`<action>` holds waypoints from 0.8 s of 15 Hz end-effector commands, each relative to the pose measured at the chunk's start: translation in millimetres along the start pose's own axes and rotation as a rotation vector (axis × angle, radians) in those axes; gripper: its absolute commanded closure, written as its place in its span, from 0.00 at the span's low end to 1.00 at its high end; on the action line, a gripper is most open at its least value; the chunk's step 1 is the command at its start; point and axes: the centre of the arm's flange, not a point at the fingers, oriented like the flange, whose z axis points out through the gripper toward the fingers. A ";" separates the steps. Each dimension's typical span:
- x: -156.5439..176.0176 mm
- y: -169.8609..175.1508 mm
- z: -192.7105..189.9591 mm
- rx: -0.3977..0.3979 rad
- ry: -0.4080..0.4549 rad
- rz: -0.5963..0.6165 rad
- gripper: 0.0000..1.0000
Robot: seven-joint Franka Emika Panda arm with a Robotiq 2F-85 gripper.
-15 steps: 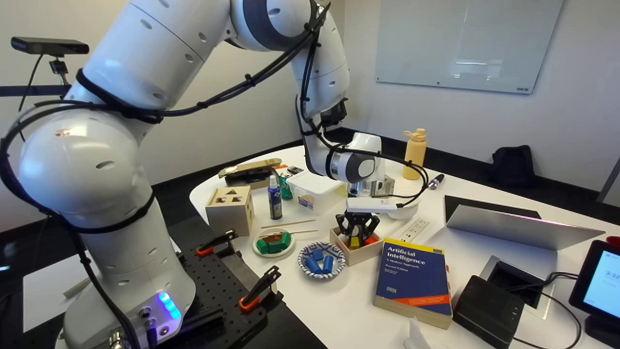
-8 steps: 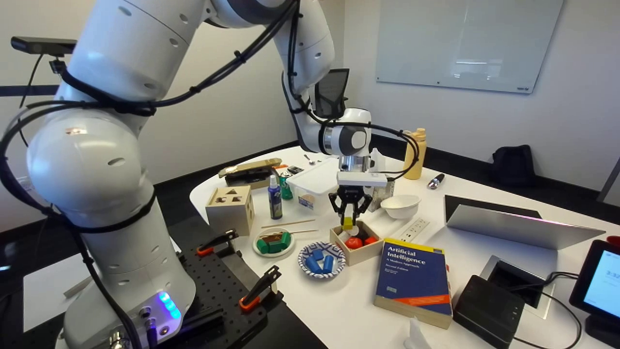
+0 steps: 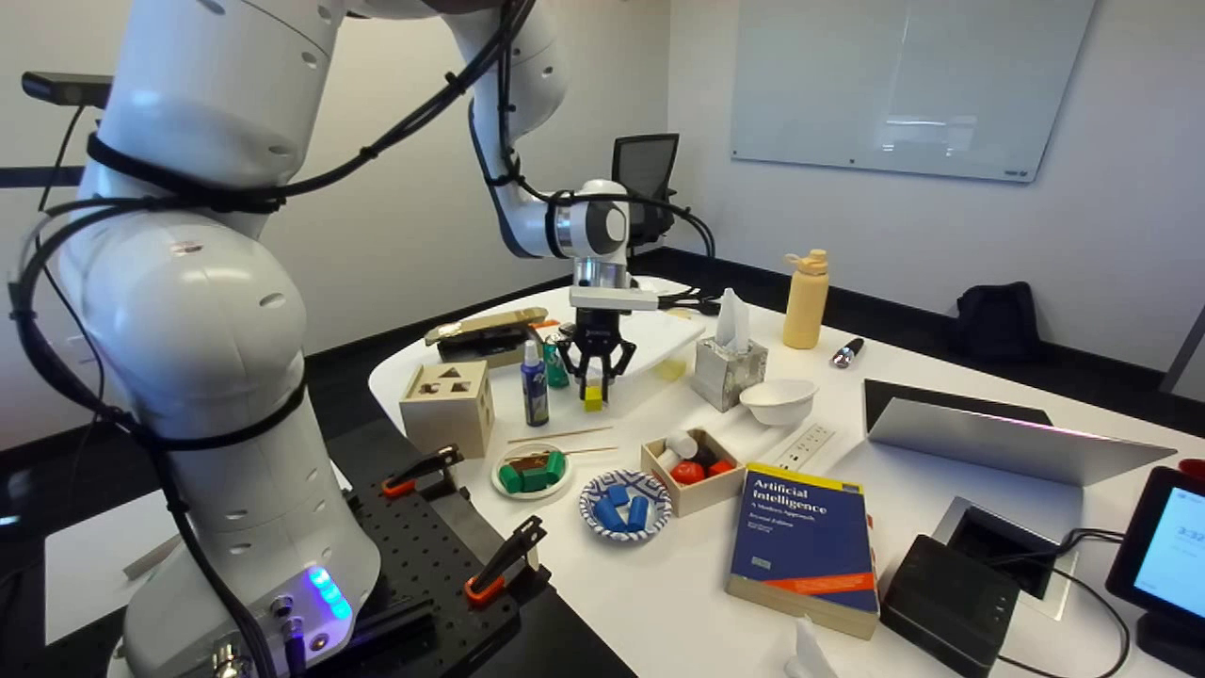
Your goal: Put the yellow block in the toy box
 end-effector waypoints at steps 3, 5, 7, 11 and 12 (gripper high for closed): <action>52.8 -106.5 -22.5 -0.045 -0.104 -0.065 0.90; 67.1 -137.6 -27.9 -0.061 -0.113 -0.071 0.90; 75.4 -159.1 -36.0 -0.081 -0.119 -0.055 0.90; 81.2 -180.5 -43.0 -0.082 -0.124 0.005 0.90; 84.7 -185.2 -40.8 -0.076 -0.132 0.011 0.90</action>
